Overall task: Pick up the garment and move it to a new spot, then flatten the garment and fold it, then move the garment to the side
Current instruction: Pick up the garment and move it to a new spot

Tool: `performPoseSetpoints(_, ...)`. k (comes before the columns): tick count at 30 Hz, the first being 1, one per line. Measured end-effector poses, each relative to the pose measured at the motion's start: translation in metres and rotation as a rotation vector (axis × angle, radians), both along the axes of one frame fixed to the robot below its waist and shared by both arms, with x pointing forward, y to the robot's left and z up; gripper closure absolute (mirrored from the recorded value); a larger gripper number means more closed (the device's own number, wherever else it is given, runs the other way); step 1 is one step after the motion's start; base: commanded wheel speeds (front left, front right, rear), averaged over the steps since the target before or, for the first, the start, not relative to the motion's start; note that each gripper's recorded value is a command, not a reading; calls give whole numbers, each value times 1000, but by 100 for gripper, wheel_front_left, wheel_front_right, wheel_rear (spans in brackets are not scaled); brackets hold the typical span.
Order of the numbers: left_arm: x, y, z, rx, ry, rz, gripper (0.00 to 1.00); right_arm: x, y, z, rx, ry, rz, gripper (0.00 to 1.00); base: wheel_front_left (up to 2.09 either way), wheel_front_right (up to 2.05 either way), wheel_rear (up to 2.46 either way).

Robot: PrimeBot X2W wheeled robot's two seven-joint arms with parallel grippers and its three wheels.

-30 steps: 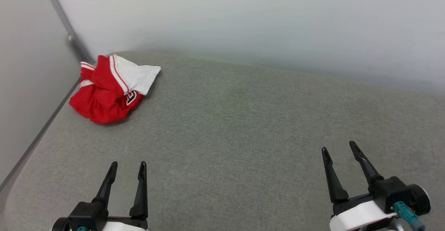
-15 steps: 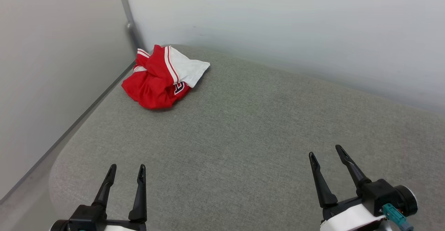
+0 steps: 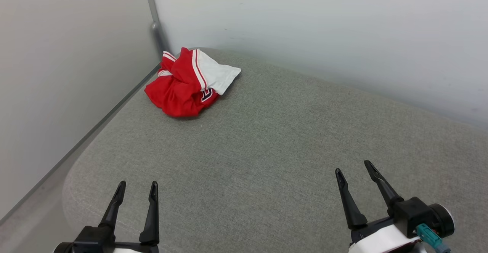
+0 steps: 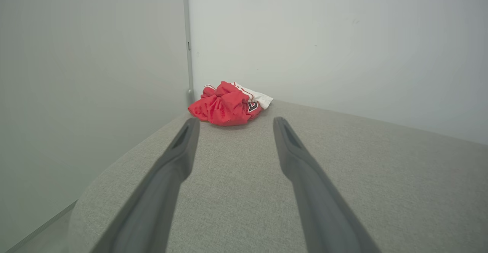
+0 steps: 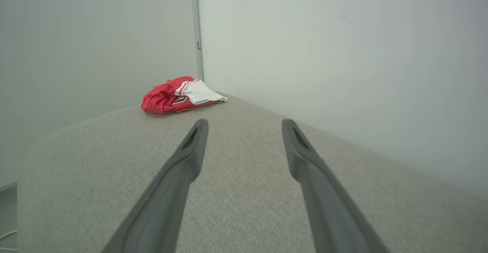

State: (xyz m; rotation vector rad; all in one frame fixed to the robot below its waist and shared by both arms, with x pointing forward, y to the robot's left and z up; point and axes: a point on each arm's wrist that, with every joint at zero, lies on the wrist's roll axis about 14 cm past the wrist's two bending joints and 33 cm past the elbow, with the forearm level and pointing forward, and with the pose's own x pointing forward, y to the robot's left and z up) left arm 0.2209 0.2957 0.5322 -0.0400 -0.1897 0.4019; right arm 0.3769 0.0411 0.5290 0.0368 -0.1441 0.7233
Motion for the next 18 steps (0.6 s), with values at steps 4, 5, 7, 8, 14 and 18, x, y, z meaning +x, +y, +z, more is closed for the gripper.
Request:
performPoseSetpoints(4, 2, -1, 0, 1, 3, -4, 0, 1, -1, -2, 1, 7, -4, 0, 0, 0, 0)
performPoseSetpoints(5, 3, -1, 0, 1, 5, -5, 0, 1, -2, -3, 2, 9, -5, 0, 0, 0, 0)
performPoseSetpoints(7, 5, 1, -2, -8, 9, -2, 0, 2, -3, -5, -2, 11, -8, 0, 0, 0, 0)
performPoseSetpoints(8, 7, 2, -2, -12, 10, 0, 0, 4, -4, -6, -4, 12, -10, 0, 0, 0, 0)
performPoseSetpoints(14, 35, 12, 9, 10, -1, -1, 0, 18, -7, -9, -13, -1, -30, 0, 0, 0, 0)
performPoseSetpoints(18, 69, 25, 15, 24, -5, -9, 0, 33, -13, -15, -22, -9, -52, 0, 0, 0, 0)
